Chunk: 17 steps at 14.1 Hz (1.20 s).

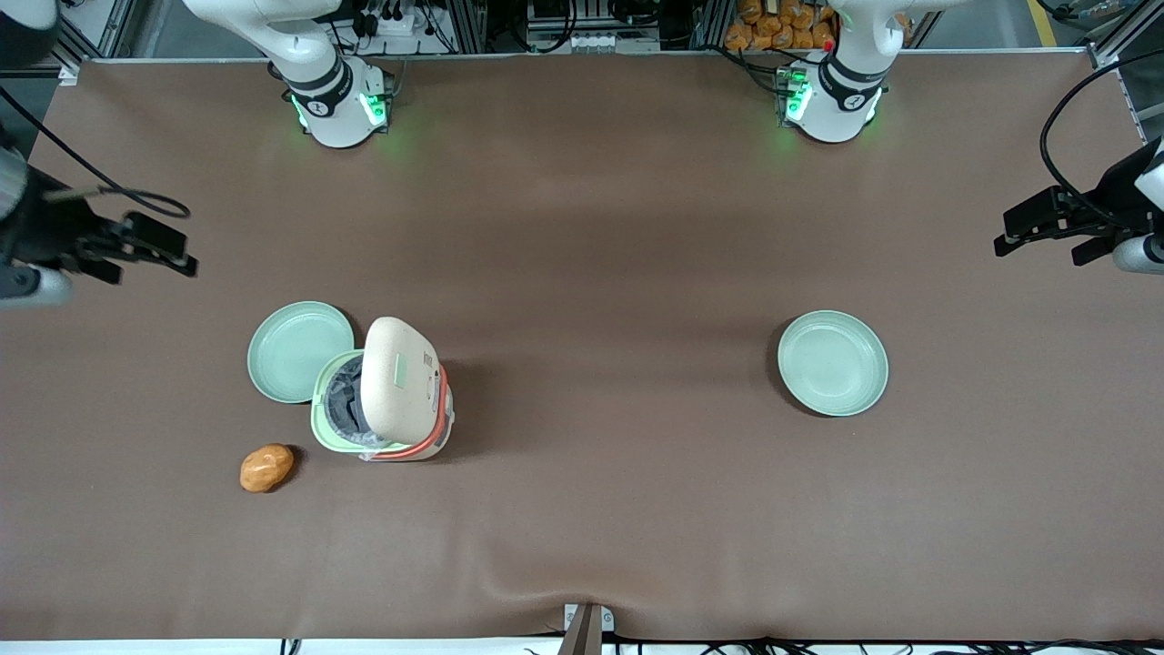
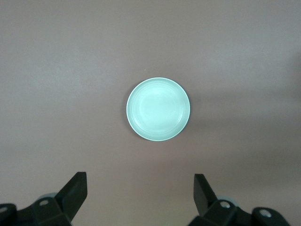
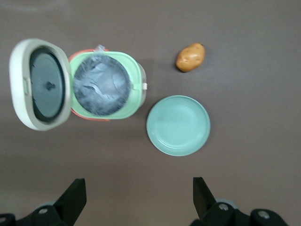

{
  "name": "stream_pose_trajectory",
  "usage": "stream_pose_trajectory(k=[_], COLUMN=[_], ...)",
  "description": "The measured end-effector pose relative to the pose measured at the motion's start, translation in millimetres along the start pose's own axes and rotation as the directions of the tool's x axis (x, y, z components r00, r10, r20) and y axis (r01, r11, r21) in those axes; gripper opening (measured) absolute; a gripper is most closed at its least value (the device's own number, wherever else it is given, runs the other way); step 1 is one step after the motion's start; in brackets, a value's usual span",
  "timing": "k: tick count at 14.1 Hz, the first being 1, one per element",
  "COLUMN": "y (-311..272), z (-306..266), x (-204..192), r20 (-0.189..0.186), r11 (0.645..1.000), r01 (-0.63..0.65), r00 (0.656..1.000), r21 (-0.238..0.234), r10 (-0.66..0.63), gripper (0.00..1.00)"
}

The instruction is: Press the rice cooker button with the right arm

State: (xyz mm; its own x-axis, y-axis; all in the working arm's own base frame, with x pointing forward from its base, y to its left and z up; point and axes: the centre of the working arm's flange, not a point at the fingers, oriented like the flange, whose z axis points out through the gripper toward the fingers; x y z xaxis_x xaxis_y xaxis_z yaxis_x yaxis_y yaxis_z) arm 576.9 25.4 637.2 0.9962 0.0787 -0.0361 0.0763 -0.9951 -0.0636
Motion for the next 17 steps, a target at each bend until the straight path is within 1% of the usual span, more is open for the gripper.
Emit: stream_pose_trajectory(k=[1,2,3,4,7,17], y=[6.4,12.5,19.3,28.0,46.7,46.8], z=[-5.3,-8.7,-9.8,-9.4,-6.0,-2.6], x=[-6.4,-12.3,-16.8,-19.2,-21.1,-21.2], r20=[0.010,0.029,0.047,0.059,0.072,0.081], r11=[0.999,0.996,0.996,0.996,0.996,0.996], r01=[0.035,0.054,0.057,0.050,0.040,0.041], r00=[0.999,0.998,0.997,0.997,0.997,0.996], r21=[-0.040,-0.065,-0.071,-0.072,-0.076,-0.076], r10=[-0.034,-0.052,-0.053,-0.046,-0.035,-0.035], gripper=[1.00,1.00,1.00,1.00,1.00,1.00])
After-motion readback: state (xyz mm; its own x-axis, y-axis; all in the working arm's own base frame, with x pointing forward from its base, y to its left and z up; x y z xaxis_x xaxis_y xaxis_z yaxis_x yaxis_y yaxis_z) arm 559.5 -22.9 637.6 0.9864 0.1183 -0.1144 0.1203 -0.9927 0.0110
